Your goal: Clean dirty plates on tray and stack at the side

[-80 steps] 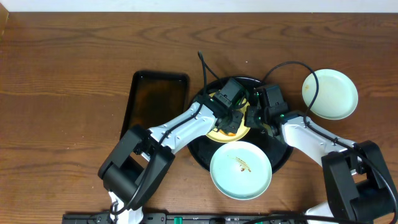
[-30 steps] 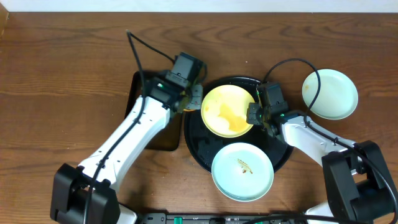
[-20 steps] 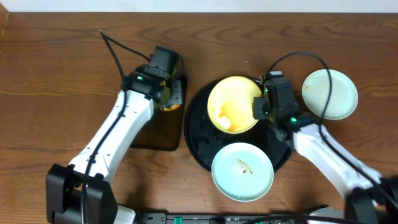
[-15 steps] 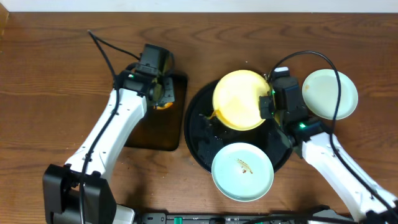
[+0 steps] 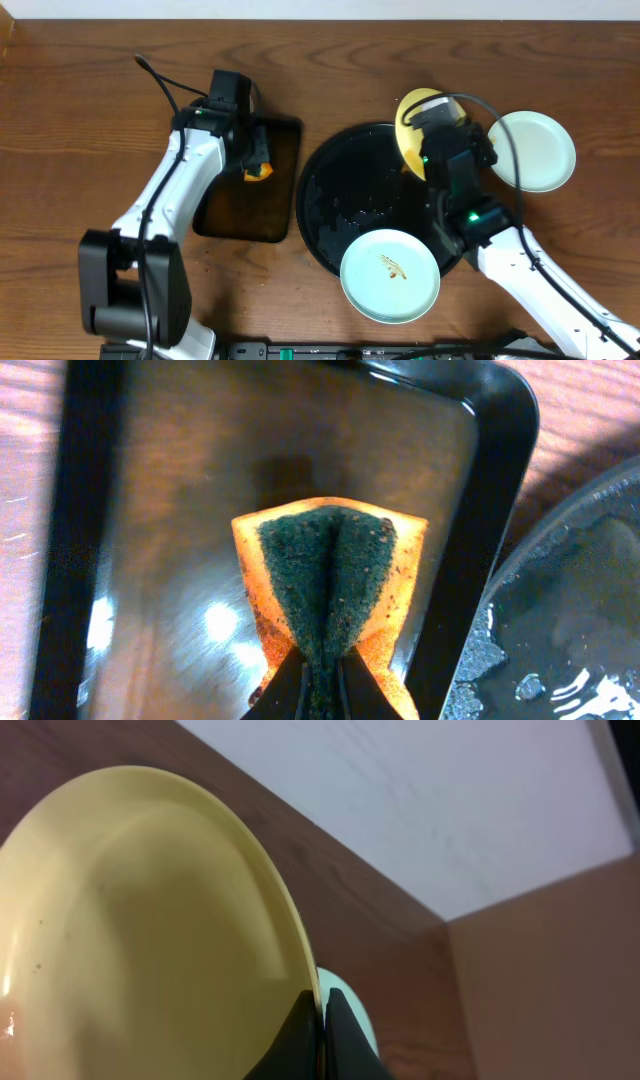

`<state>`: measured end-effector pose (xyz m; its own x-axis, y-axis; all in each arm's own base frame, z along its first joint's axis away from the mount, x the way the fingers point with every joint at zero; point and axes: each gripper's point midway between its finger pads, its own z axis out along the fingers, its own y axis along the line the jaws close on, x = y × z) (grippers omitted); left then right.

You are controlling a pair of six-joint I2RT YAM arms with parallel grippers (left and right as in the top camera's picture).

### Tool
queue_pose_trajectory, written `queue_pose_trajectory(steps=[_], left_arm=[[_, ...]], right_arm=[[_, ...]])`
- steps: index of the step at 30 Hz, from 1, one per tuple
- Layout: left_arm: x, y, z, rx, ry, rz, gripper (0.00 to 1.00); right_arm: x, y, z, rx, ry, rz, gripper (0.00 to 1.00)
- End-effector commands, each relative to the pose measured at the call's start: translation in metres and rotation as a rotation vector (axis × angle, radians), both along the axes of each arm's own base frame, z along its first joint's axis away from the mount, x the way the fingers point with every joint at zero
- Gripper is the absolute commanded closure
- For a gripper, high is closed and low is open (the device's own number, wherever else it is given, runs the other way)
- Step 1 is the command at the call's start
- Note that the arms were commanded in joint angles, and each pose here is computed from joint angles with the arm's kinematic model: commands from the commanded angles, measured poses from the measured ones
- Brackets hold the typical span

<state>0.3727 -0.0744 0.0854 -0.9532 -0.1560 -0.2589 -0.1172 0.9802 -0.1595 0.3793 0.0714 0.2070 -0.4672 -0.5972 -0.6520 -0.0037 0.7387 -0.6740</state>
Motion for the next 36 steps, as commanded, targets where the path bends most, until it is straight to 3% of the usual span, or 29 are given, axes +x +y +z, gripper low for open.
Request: queue_pose_trajectory(steps=[1, 9, 15, 18, 21, 25, 32, 36], left_arm=[[0.000, -0.013, -0.019, -0.142, 0.048, -0.116, 0.93], [-0.001, -0.007, -0.055, -0.340, 0.117, -0.189, 0.93], [-0.005, 0.026, -0.084, -0.369, 0.190, -0.086, 0.93], [-0.006, 0.027, -0.083, -0.400, 0.203, -0.052, 0.93], [-0.005, 0.011, -0.065, -0.470, 0.155, -0.141, 0.93], [0.001, 0.010, -0.045, -0.409, 0.092, -0.169, 0.93], [0.008, 0.048, -0.024, 0.000, 0.022, -0.092, 0.93], [0.004, 0.039, -0.033, 0.062, 0.045, -0.130, 0.93]], right_arm=[[-0.005, 0.009, 0.015, -0.042, -0.033, 0.003, 0.99], [-0.004, 0.017, 0.022, -0.035, -0.062, 0.025, 0.99], [-0.002, 0.012, 0.034, -0.093, -0.093, 0.004, 0.99], [-0.002, 0.012, 0.032, -0.047, -0.104, -0.011, 0.99], [-0.003, 0.008, 0.028, -0.014, -0.099, -0.033, 0.99], [-0.005, -0.007, 0.019, 0.051, -0.089, -0.102, 0.99], [0.000, -0.059, 0.006, 0.291, -0.144, -0.305, 0.99], [0.003, -0.074, -0.002, 0.435, -0.145, -0.339, 0.99]])
